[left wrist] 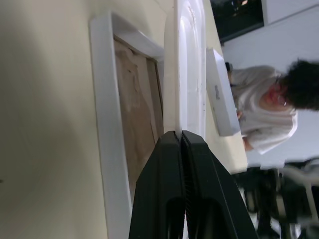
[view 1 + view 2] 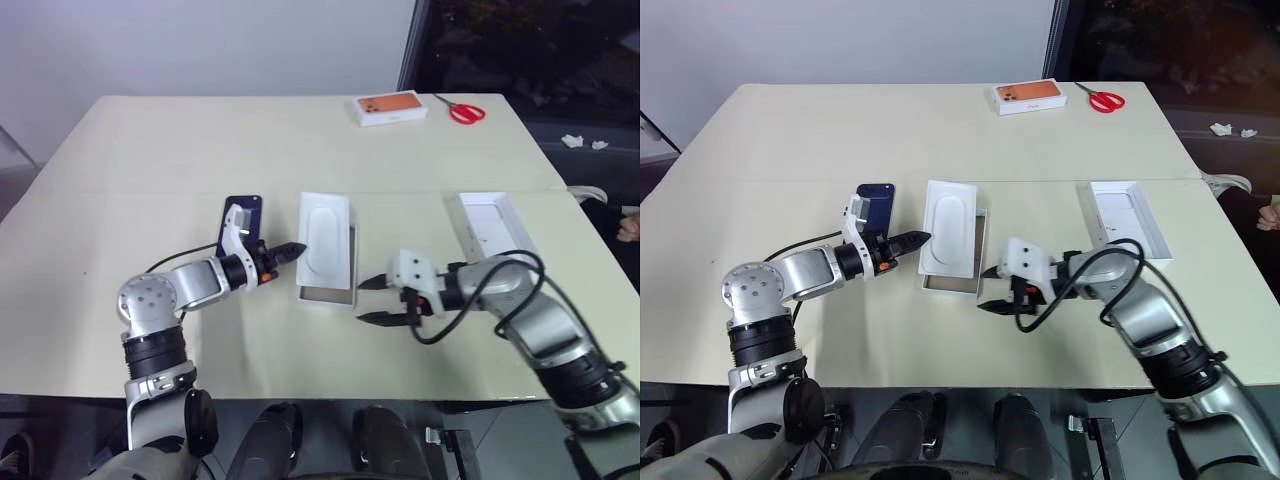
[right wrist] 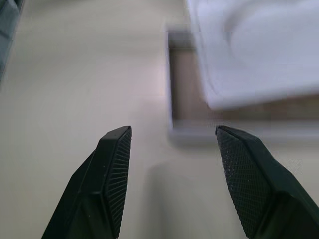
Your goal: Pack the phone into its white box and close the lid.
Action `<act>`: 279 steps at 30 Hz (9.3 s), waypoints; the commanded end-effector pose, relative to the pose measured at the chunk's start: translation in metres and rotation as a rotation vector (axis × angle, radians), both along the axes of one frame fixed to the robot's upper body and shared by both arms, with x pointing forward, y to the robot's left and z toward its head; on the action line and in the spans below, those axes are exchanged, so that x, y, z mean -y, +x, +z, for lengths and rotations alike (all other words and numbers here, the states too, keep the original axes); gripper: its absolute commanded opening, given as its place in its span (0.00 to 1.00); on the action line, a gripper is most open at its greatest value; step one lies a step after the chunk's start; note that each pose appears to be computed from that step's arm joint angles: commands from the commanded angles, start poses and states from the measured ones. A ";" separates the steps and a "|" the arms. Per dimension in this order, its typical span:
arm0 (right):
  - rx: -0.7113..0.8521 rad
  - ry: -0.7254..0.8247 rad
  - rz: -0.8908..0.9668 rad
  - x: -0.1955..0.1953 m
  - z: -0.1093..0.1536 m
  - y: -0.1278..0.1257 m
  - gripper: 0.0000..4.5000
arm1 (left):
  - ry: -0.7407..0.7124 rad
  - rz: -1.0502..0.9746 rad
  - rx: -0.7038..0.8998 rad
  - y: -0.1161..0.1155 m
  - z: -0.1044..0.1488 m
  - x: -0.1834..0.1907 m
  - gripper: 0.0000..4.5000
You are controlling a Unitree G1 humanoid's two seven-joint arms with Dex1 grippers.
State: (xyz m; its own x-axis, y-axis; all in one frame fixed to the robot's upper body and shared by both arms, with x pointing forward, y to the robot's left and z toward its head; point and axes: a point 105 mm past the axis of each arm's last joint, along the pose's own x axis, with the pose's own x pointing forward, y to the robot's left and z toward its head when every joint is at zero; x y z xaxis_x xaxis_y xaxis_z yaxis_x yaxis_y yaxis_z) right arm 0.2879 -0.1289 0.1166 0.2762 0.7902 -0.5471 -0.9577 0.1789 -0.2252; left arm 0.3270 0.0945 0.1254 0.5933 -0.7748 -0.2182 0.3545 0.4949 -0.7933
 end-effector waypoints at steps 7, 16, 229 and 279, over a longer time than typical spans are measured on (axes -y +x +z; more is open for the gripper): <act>0.101 0.036 -0.025 0.002 0.017 0.017 0.64 | 0.061 -0.019 0.031 0.000 0.003 0.003 0.66; 0.227 0.197 -0.088 -0.019 0.054 0.045 0.64 | 0.064 -0.015 0.130 0.001 0.027 -0.005 0.99; 0.056 0.174 0.109 -0.093 0.035 0.033 0.53 | -0.347 -0.007 0.003 -0.022 0.007 -0.099 0.00; 0.055 -0.025 0.171 -0.117 -0.031 0.005 0.25 | -0.307 -0.126 0.035 -0.039 0.022 -0.059 0.00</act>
